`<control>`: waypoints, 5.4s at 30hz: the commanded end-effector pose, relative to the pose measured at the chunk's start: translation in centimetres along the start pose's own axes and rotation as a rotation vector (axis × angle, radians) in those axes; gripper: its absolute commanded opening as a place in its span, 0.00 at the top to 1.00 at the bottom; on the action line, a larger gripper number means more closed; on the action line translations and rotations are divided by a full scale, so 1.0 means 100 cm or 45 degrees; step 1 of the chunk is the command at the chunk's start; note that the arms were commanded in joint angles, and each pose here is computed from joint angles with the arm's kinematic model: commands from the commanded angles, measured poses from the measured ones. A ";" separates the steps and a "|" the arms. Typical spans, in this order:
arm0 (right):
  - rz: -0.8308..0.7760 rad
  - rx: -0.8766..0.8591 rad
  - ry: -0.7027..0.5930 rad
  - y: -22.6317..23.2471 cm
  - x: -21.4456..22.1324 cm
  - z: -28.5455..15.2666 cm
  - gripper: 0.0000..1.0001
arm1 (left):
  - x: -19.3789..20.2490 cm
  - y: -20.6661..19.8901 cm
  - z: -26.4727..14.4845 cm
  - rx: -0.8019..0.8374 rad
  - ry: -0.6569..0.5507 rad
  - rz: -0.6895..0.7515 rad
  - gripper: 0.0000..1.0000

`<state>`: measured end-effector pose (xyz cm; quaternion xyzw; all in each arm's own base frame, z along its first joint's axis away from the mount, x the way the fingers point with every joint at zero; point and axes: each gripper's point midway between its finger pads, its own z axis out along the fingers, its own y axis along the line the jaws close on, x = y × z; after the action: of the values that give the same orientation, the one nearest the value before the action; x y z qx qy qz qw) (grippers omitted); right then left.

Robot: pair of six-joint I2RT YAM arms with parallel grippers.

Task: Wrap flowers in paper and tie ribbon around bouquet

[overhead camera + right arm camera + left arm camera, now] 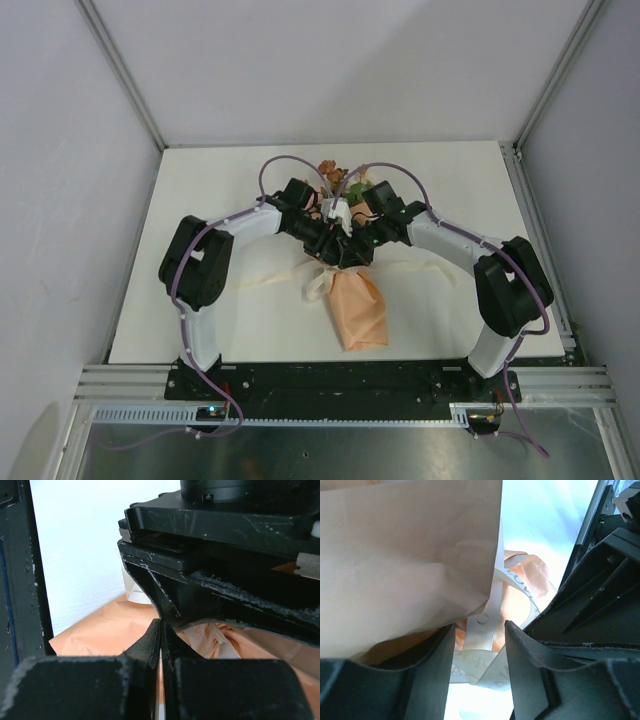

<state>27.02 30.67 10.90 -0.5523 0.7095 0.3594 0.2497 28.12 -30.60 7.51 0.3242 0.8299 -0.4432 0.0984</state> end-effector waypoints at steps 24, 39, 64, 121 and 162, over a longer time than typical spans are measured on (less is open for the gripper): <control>-0.004 0.040 -0.027 -0.001 -0.003 -0.014 0.83 | -0.031 -0.017 -0.026 0.039 -0.110 0.015 0.99; -0.527 0.156 -0.071 0.044 -0.045 -0.018 0.35 | -0.030 -0.005 -0.012 0.042 -0.075 -0.153 1.00; -1.412 -0.099 0.160 0.043 -0.007 0.067 0.17 | -0.015 0.016 -0.003 -0.058 -0.012 -0.223 1.00; -0.441 -0.112 -0.041 0.031 -0.026 -0.002 1.00 | -0.003 0.027 -0.045 -0.178 -0.030 -0.138 1.00; 1.314 -0.059 -0.060 -0.035 0.088 -0.030 1.00 | 0.052 0.137 -0.137 -0.917 0.116 -0.028 1.00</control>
<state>28.48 24.93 7.17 -0.1935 0.8445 0.4935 0.0767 32.77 -15.63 4.94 0.2728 0.9292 -0.1932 0.1574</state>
